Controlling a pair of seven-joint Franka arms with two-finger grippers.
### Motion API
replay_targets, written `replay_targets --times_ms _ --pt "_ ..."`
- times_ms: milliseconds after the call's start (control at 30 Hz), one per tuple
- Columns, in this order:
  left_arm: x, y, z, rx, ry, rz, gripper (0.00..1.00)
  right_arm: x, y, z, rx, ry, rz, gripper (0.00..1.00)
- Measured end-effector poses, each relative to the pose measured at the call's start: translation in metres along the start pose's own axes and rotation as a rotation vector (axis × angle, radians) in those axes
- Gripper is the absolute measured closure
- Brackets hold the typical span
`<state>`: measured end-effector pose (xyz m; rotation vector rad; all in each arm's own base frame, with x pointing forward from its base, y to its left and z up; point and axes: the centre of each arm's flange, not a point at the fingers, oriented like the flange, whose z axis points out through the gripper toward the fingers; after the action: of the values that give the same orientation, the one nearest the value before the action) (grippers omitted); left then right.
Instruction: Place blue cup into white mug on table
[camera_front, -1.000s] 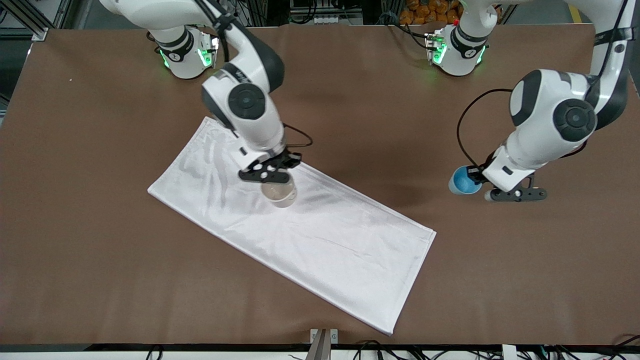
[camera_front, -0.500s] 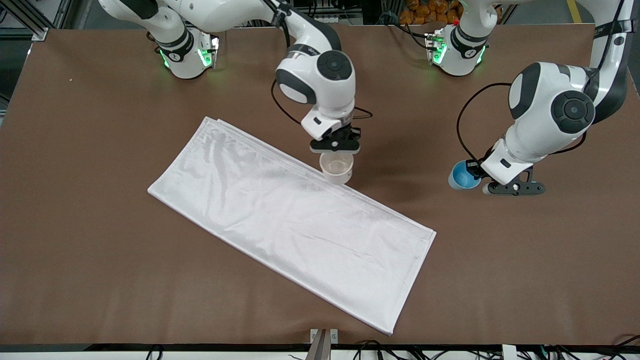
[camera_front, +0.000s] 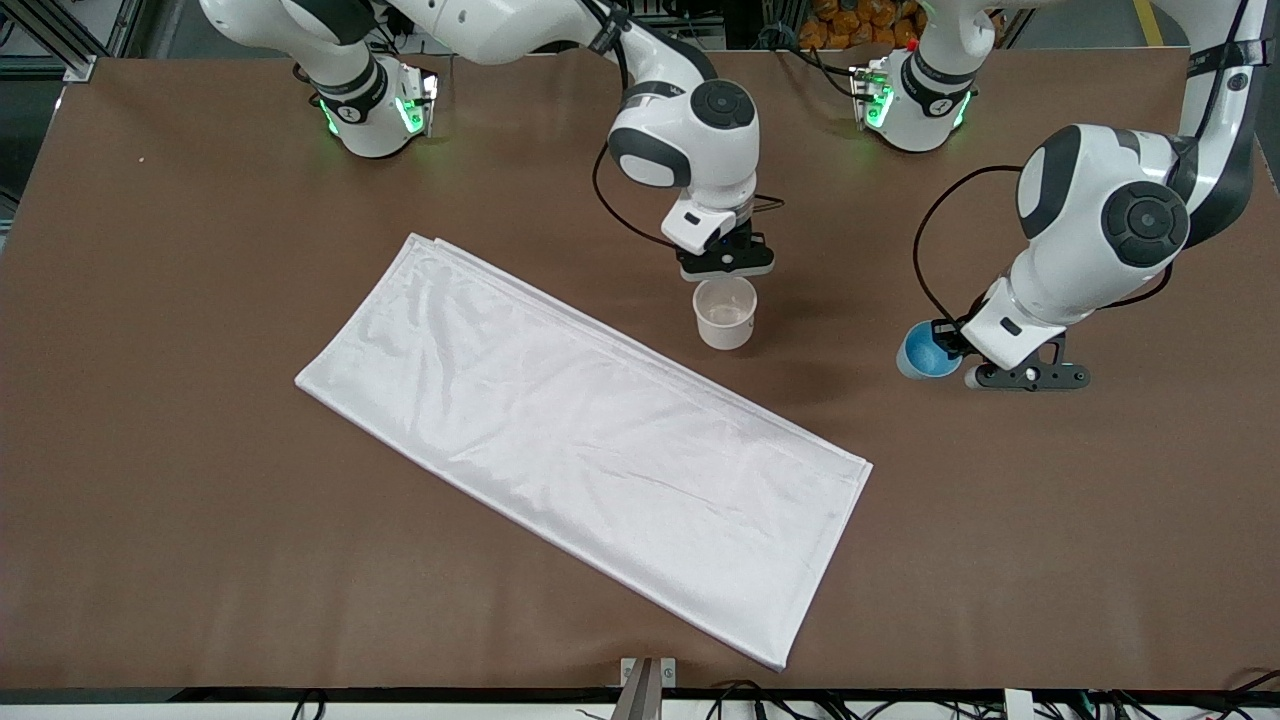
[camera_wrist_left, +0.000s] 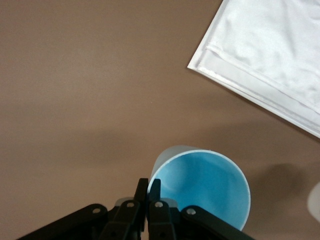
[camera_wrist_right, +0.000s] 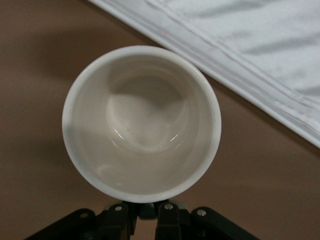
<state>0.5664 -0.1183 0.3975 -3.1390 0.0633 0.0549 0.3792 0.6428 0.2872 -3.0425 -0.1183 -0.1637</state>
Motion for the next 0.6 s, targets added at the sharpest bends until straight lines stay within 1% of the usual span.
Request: replay_targets --times_ms 233,600 --pt "0.000 0.000 0.000 0.000 0.000 0.000 0.96 -0.012 -0.012 0.023 0.010 0.015 -0.025 0.81" --pt "0.000 -0.001 0.000 0.000 -0.001 -0.001 0.96 -0.021 -0.018 0.030 0.003 0.018 -0.032 0.81"
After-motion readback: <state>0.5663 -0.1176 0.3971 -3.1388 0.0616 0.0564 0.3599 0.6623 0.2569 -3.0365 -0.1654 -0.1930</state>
